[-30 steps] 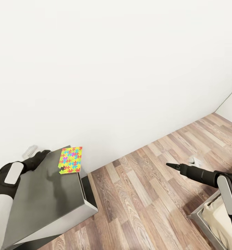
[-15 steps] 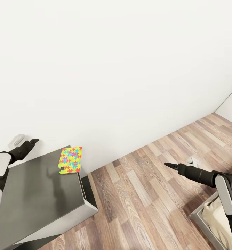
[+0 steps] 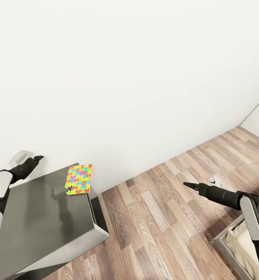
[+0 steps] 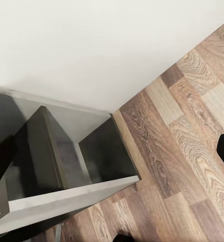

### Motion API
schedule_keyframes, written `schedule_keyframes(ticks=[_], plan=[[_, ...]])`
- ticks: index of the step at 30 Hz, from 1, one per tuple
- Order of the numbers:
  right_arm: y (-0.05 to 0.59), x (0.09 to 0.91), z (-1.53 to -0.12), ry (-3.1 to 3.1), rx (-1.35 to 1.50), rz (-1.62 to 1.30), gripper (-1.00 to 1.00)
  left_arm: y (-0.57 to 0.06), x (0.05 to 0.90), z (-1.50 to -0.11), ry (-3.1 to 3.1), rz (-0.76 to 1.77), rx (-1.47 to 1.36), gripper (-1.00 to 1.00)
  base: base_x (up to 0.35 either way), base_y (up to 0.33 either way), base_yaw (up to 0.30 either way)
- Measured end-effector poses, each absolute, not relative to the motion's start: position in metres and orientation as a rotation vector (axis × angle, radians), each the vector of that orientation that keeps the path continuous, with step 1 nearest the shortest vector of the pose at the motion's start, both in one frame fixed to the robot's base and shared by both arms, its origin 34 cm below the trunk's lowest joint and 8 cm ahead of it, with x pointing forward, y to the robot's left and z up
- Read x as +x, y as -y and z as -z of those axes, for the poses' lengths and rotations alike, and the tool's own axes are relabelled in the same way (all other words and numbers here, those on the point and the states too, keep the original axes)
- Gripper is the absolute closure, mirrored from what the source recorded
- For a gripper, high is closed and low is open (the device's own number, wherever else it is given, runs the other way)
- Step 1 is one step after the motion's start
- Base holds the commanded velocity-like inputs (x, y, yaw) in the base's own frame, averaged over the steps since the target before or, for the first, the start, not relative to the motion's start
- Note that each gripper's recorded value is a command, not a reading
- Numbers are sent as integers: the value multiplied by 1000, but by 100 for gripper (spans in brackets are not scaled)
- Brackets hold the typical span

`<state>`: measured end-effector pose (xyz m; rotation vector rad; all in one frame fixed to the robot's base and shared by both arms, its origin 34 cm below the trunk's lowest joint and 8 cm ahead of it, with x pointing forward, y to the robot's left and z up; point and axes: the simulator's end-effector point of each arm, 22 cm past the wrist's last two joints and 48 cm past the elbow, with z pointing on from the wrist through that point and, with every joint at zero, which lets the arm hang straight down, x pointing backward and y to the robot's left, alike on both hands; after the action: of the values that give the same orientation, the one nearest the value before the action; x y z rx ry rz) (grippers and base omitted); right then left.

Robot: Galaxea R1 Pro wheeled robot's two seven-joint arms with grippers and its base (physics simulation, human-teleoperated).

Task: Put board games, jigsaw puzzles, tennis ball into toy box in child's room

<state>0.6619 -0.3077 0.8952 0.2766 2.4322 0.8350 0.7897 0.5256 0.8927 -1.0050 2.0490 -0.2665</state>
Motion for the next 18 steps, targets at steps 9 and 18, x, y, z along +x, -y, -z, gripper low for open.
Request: schedule_keyframes(ticks=[9,18], plan=[[308,662,-895,-2432,277,-835,-100,-526,790,-893,-2049,267,-1005,-100,0,0,0],[308,662,-895,-2432,277,-835,-100,-526,790,-893,-2049,267,-1005,-100,0,0,0]])
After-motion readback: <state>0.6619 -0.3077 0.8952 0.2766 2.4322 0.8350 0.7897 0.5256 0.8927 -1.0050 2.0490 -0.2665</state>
